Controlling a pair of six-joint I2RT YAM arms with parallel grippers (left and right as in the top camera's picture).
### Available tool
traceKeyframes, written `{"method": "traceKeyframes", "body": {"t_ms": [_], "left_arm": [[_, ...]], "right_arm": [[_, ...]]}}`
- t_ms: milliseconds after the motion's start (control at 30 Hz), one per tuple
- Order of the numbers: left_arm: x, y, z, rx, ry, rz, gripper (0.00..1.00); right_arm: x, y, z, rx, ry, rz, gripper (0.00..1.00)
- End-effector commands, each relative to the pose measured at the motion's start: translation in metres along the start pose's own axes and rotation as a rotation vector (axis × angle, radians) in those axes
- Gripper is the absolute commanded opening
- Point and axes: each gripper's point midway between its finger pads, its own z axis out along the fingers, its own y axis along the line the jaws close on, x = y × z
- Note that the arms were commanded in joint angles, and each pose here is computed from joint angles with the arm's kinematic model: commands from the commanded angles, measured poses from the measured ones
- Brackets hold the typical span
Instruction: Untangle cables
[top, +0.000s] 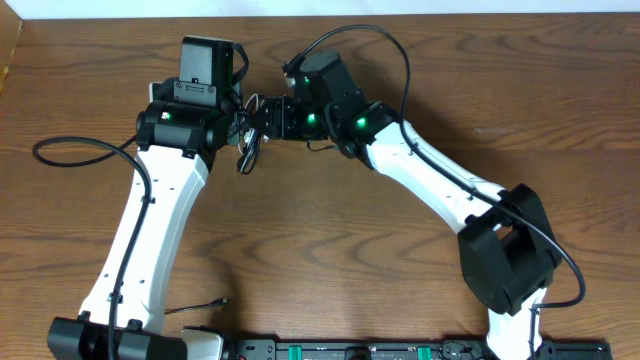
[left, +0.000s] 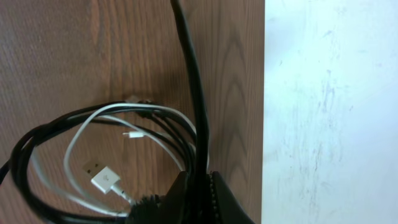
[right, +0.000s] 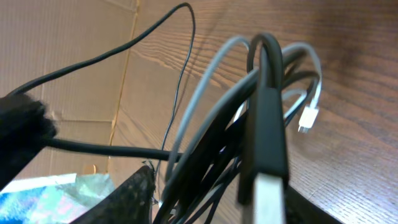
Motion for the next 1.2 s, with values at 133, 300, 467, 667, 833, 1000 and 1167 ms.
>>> {"method": "traceKeyframes", "body": {"t_ms": [133, 300, 467, 667, 833, 1000, 1167], "left_arm": [[-0.005, 0.002, 0.000, -0.009, -0.029, -0.011, 0.07], [-0.006, 0.005, -0.001, -0.021, -0.029, 0.038, 0.07], [-0.006, -0.005, -0.004, 0.019, -0.031, 0.356, 0.07], [-0.003, -0.019, -0.026, 0.109, -0.022, 0.776, 0.07], [-0.005, -0.033, -0.062, 0.239, -0.019, 0.930, 0.07], [-0.020, -0.039, -0.098, 0.322, -0.053, 0.892, 0.07], [-0.032, -0.042, -0.126, 0.392, -0.081, 0.862, 0.07]], "right_arm": [[0.003, -0.016, 0.011, 0.057, -0.004, 0.017, 0.17], [0.000, -0.047, 0.001, 0.157, 0.003, 0.027, 0.01], [-0.007, -0.082, -0.022, 0.220, 0.040, -0.006, 0.01], [-0.012, -0.120, -0.054, 0.257, 0.109, -0.057, 0.01], [-0.015, -0.165, -0.090, 0.344, 0.146, -0.026, 0.01], [-0.018, -0.207, -0.126, 0.454, 0.152, 0.042, 0.01], [-0.022, -0.250, -0.165, 0.612, 0.132, 0.105, 0.01]]}}
